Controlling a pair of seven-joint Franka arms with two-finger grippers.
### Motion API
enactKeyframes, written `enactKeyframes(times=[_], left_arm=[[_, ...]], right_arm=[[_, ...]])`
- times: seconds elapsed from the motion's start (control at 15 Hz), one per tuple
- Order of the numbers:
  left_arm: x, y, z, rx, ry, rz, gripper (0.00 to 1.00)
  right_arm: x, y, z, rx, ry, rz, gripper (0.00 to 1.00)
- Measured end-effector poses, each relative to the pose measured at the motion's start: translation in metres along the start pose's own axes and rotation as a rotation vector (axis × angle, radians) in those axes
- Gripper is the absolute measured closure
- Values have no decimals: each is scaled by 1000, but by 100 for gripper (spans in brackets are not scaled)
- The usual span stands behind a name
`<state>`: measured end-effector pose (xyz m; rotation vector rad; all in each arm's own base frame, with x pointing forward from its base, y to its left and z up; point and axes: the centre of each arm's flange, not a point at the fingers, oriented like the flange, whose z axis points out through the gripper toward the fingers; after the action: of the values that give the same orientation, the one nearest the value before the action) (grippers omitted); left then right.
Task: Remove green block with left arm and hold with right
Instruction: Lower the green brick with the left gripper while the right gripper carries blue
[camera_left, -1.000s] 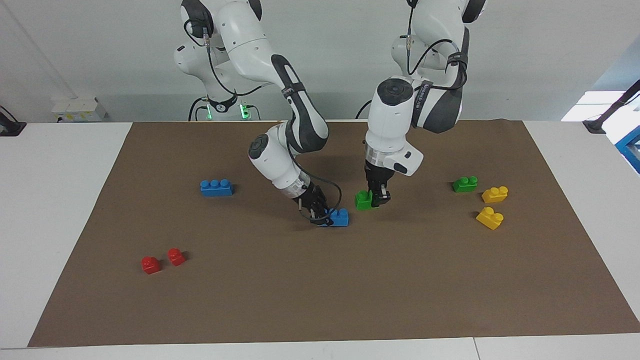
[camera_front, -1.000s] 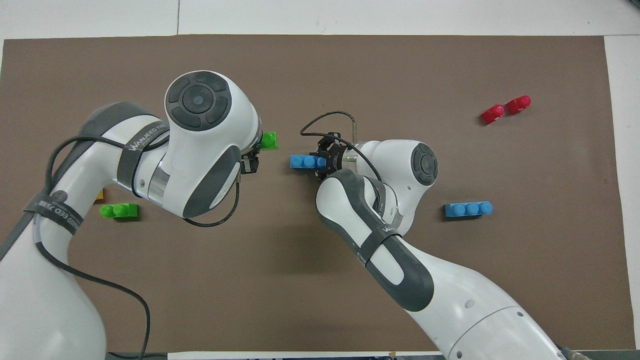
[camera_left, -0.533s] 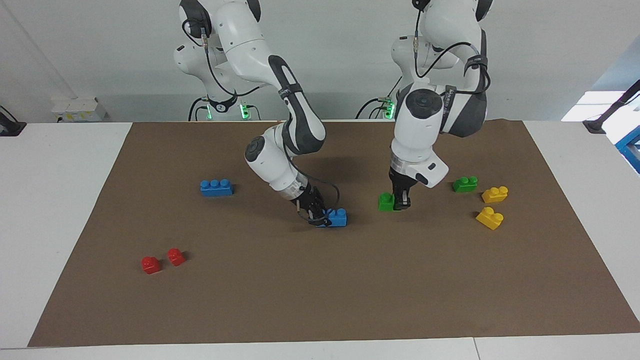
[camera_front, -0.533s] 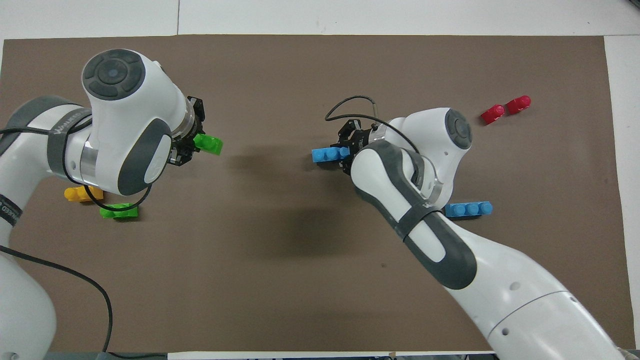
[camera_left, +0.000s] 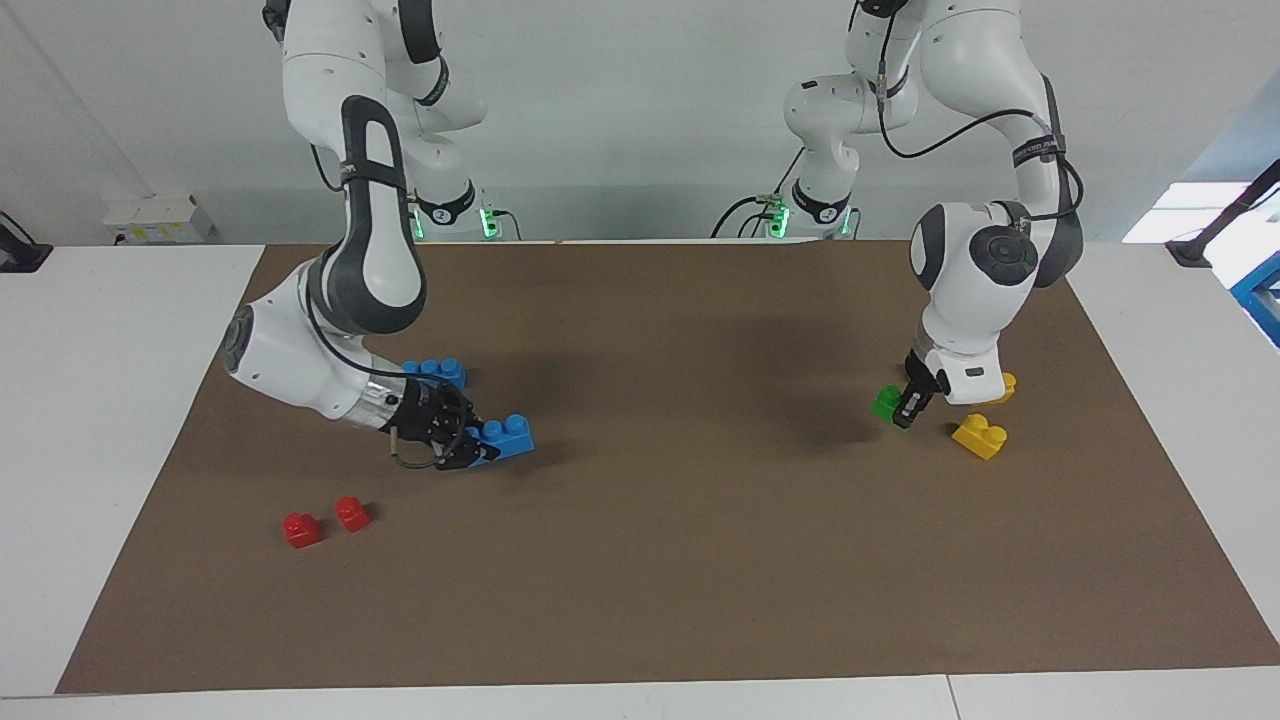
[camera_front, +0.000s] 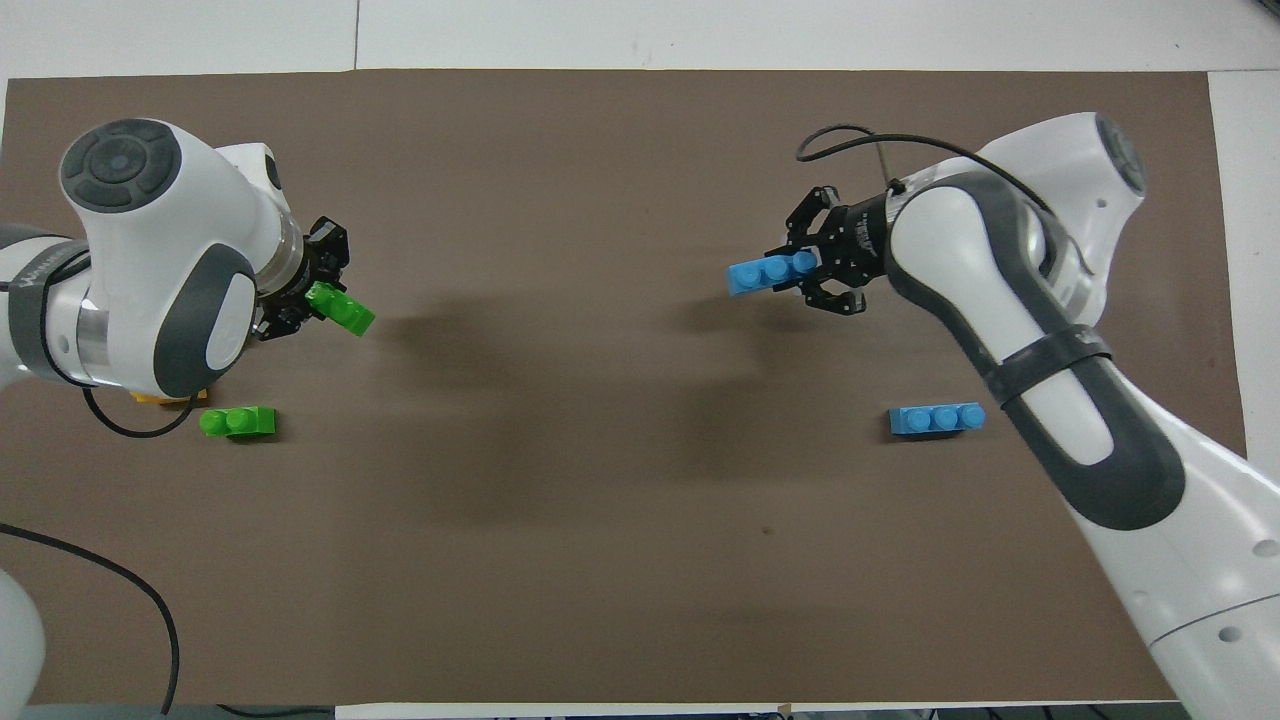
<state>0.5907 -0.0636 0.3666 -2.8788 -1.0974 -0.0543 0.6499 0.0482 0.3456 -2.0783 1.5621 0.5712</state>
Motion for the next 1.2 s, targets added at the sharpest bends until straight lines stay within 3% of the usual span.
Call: enactKeyframes(times=[0.6,1.2], left_arm=[[-4,-19,35,-55,35,43,64],[-7,-29,52,-64,40,95,64]], right_arm=[[91,44,-19,-42,13,-22,65],[105,58,-4,-43,26,3,65]])
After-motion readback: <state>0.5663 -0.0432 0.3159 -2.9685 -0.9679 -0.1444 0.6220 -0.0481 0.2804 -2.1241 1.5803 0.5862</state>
